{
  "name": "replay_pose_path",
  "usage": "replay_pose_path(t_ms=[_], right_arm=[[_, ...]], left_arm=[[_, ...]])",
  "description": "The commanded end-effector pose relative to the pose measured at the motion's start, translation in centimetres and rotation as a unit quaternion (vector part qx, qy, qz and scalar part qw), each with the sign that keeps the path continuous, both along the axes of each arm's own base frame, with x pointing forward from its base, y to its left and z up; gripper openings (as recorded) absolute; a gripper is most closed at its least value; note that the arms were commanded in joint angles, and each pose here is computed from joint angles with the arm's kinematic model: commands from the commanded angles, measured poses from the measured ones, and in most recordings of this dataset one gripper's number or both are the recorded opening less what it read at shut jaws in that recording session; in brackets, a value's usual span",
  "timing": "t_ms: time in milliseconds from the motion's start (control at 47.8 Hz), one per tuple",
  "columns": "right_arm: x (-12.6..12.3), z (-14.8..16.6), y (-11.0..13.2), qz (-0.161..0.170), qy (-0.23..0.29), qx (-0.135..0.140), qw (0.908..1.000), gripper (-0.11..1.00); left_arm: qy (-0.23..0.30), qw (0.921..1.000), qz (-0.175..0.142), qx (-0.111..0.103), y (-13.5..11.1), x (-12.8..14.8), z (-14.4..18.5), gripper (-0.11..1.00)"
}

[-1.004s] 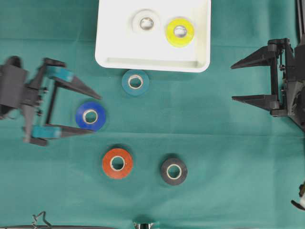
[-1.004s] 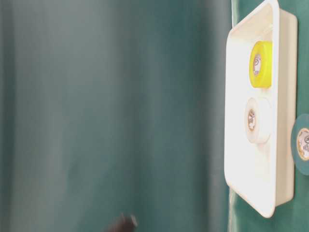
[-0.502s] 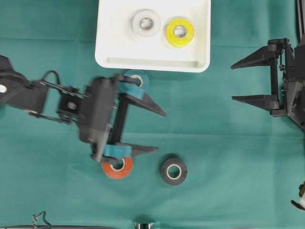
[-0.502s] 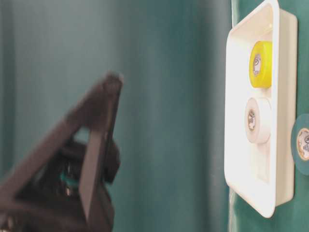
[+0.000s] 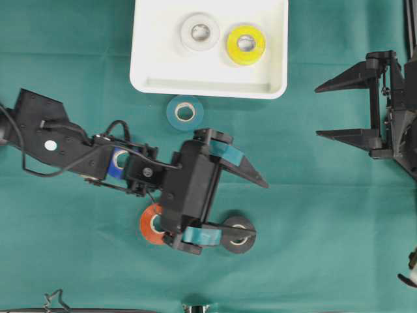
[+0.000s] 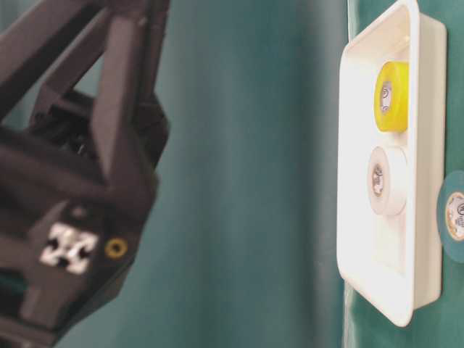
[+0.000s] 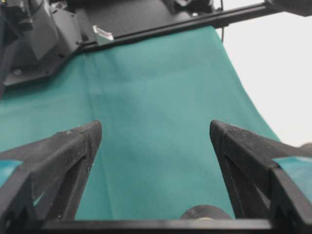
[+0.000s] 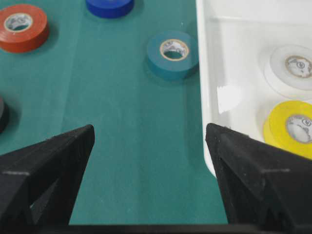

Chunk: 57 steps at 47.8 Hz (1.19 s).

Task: Pick up the tape from a random location and place it into the white case.
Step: 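Move the left gripper over the black tape roll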

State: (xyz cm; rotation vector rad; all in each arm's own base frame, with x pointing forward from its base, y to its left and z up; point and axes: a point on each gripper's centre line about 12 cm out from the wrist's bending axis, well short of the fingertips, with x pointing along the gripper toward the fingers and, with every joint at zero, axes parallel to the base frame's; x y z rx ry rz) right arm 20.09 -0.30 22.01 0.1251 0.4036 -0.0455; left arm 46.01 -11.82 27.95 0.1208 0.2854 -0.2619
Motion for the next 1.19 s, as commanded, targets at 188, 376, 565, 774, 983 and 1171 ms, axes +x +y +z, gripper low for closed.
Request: replay_pose_path(t_ms=[188,376,565,774,983,1171], right_arm=[[0.5,1.2,0.0,0.0,-0.015,-0.001,0.9999,0.87],[0.5,1.2,0.0,0.0,-0.014,-0.002,0.9999,0.87],[0.6,1.3,0.0,0.0,-0.014,-0.002,0.9999,0.87],[0.5,1.3,-0.1,-0.001,-0.012,-0.002,0.9999,0.87],[0.6,1.2,-0.1,-0.001,-0.012,-0.002,0.9999,0.87],[0.6,1.2,0.0,0.0,-0.012,-0.003,0.9999,0.87]], left_arm=[[-0.007,0.9999,-0.001,-0.008,-0.4,0.5,1.7,0.96],[0.044,0.999,-0.01,0.006,-1.7,1.9,1.8,0.96],[0.15,0.988,-0.01,0.036,-2.2,3.6,1.2,0.96],[0.234,0.9703,-0.012,0.061,-2.6,4.7,1.3,0.96],[0.274,0.9588,-0.013,0.072,-3.0,5.2,0.6,0.96],[0.278,0.9577,-0.013,0.074,-3.0,5.3,0.3,0.96]])
